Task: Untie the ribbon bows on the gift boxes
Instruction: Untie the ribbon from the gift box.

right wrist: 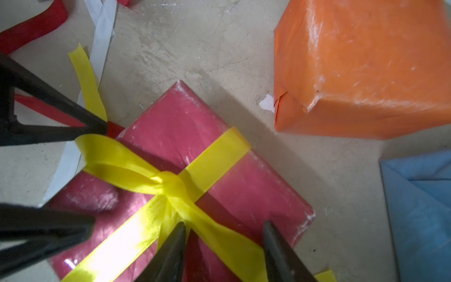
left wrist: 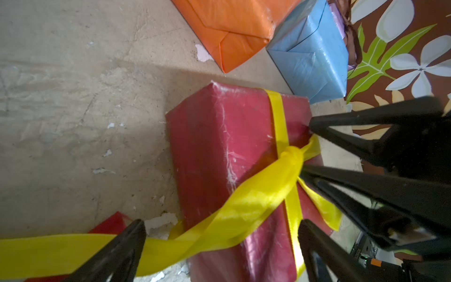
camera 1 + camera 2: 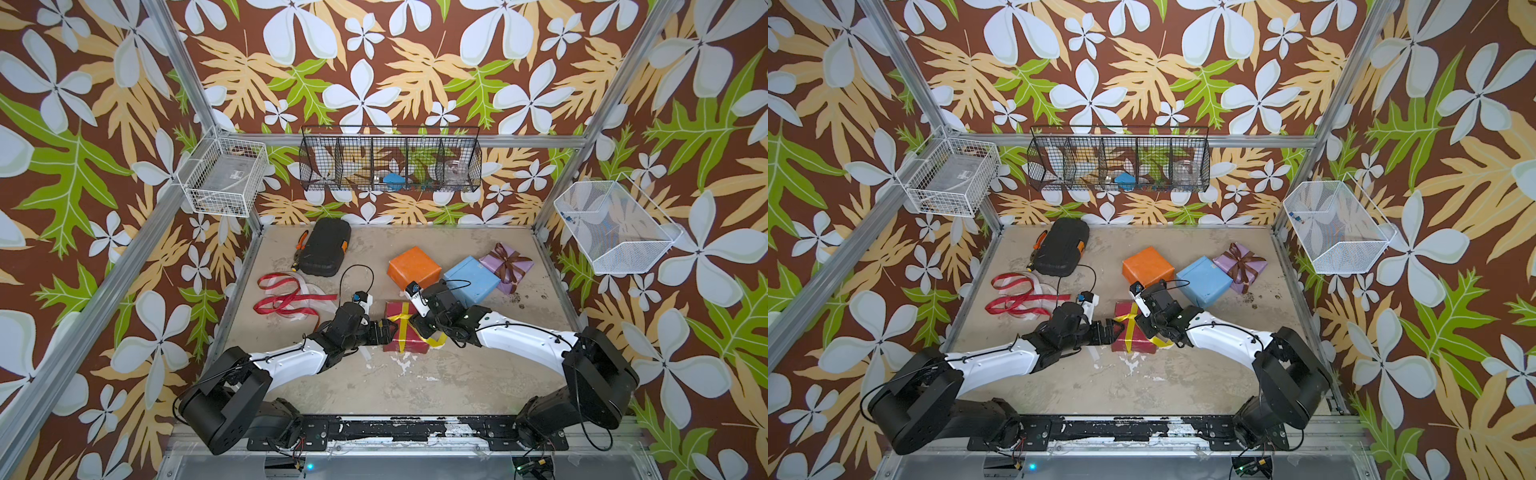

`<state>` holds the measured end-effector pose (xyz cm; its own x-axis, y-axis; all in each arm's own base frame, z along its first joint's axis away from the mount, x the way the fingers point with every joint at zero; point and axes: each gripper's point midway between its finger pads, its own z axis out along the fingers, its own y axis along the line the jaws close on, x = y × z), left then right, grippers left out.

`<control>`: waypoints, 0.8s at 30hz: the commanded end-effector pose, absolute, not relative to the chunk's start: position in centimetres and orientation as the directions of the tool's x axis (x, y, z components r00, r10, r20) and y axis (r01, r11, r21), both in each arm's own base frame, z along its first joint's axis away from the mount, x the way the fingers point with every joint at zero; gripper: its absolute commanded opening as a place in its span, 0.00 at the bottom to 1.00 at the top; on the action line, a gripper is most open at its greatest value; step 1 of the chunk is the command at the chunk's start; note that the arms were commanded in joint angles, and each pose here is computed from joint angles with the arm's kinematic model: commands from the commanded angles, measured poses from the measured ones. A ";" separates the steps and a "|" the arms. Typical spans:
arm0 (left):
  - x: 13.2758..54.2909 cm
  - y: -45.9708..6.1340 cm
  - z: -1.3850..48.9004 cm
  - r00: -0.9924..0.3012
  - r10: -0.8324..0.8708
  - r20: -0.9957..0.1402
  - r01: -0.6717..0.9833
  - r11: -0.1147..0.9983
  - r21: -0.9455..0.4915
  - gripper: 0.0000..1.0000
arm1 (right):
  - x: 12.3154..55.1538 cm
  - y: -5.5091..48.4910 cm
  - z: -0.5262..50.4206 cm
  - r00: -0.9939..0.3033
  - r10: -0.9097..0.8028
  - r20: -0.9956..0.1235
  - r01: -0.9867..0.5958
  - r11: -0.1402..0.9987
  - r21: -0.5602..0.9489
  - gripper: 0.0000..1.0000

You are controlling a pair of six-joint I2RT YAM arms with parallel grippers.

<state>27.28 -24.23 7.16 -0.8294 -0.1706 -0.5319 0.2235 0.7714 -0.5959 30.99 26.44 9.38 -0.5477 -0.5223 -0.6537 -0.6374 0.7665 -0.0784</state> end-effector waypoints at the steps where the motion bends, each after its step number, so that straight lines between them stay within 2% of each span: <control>1: 27.2 -24.3 6.5 -0.837 -0.163 -0.523 0.218 0.776 -0.592 1.00 | 31.4 25.2 8.1 -0.553 -0.573 -0.605 -0.622 0.767 -0.158 0.51; 5: 27.2 -24.0 5.4 -0.843 -0.151 -0.517 0.207 0.795 -0.571 1.00 | 31.2 26.0 7.6 -0.558 -0.572 -0.602 -0.642 0.757 -0.124 0.33; 6: 27.1 -23.9 5.1 -0.846 -0.149 -0.512 0.204 0.797 -0.569 1.00 | 31.1 25.9 7.4 -0.562 -0.567 -0.602 -0.640 0.759 -0.118 0.23; 7: 27.1 -23.9 4.9 -0.847 -0.149 -0.511 0.203 0.797 -0.569 1.00 | 31.0 25.8 7.2 -0.568 -0.562 -0.601 -0.636 0.763 -0.113 0.08; 8: 27.1 -23.9 4.8 -0.848 -0.148 -0.509 0.202 0.798 -0.568 1.00 | 30.9 25.8 7.2 -0.574 -0.557 -0.601 -0.632 0.767 -0.108 0.00; 12: 27.0 -23.8 4.5 -0.850 -0.151 -0.505 0.196 0.798 -0.569 1.00 | 30.7 25.5 8.3 -0.587 -0.498 -0.638 -0.597 0.799 -0.074 0.00; 19: 27.1 -23.7 4.2 -0.852 -0.157 -0.500 0.183 0.805 -0.564 1.00 | 30.4 23.8 12.4 -0.563 -0.313 -0.765 -0.484 0.875 -0.002 0.00; 24: 27.4 -23.8 4.1 -0.851 -0.152 -0.502 0.182 0.812 -0.555 1.00 | 30.2 22.7 12.5 -0.566 -0.261 -0.782 -0.434 0.901 0.013 0.00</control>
<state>28.02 -24.94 6.01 -0.8266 -0.1770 -0.5342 0.2288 0.7615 -0.6064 29.51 23.26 11.92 -0.5637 -0.3222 -0.7605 -0.4963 0.8681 0.0000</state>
